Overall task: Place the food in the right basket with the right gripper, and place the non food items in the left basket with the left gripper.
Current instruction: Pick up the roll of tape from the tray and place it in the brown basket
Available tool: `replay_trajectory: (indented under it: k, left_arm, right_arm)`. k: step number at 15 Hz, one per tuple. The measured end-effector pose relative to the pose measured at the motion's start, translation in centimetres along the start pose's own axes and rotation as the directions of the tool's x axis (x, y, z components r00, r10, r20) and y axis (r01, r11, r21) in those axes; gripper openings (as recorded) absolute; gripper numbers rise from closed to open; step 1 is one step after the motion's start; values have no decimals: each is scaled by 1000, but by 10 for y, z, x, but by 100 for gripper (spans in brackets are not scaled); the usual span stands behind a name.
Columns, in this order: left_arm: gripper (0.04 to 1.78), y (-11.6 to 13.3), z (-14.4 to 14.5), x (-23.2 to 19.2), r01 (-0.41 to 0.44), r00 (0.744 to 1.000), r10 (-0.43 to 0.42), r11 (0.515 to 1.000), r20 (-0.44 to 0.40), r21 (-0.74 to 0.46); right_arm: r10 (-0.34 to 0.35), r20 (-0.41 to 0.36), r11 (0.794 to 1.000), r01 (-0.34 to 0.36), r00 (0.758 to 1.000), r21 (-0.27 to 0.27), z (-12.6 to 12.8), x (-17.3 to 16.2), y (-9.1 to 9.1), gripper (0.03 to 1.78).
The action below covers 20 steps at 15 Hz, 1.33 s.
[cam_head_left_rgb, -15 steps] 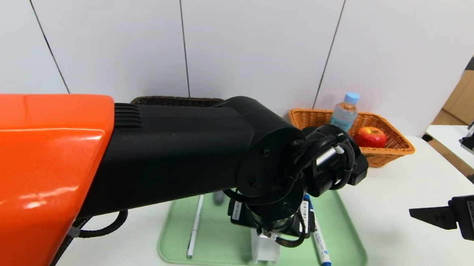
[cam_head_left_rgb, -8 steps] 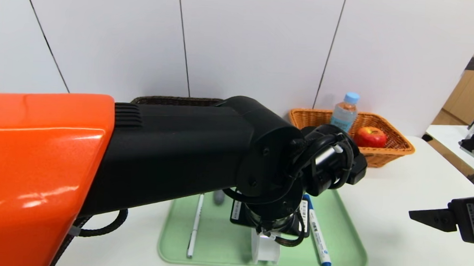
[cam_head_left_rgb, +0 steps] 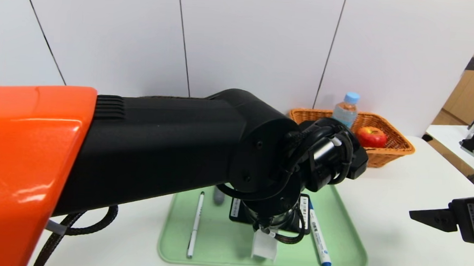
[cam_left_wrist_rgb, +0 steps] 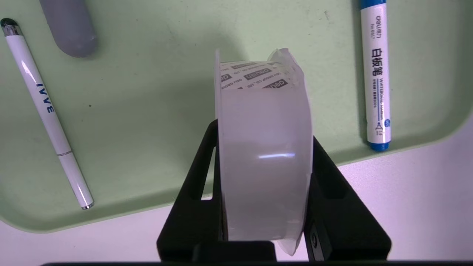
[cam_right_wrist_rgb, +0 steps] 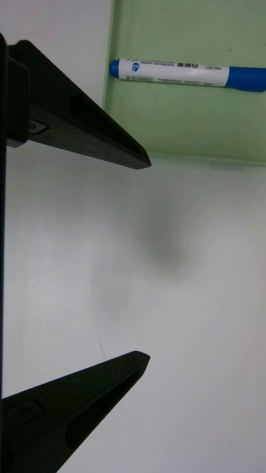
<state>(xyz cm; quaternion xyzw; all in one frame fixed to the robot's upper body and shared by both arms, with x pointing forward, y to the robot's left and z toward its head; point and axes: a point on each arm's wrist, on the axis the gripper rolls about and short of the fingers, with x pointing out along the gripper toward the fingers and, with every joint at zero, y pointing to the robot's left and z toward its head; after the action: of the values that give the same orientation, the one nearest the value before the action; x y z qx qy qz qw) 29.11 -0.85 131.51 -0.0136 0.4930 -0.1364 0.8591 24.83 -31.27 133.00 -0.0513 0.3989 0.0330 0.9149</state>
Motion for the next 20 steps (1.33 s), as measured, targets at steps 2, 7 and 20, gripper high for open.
replay_trajectory:
  k: [2, 7, 20]
  left_arm:
    - [57, 1, 1, -7, 33, 999, -33, 999, -3, -5]
    - [57, 6, 23, -53, 246, 964, -238, 968, 119, -57]
    - [57, 258, 150, -131, 174, 799, 18, 950, 601, -260]
  right_arm:
    - [1, 1, 1000, -1, 1000, 0, 0, 0, 0, 170]
    - [0, -2, 1000, 0, 1000, -1, -3, -1, 0, 170]
    - [-5, 32, 1000, 5, 999, 7, 1, 4, 0, 170]
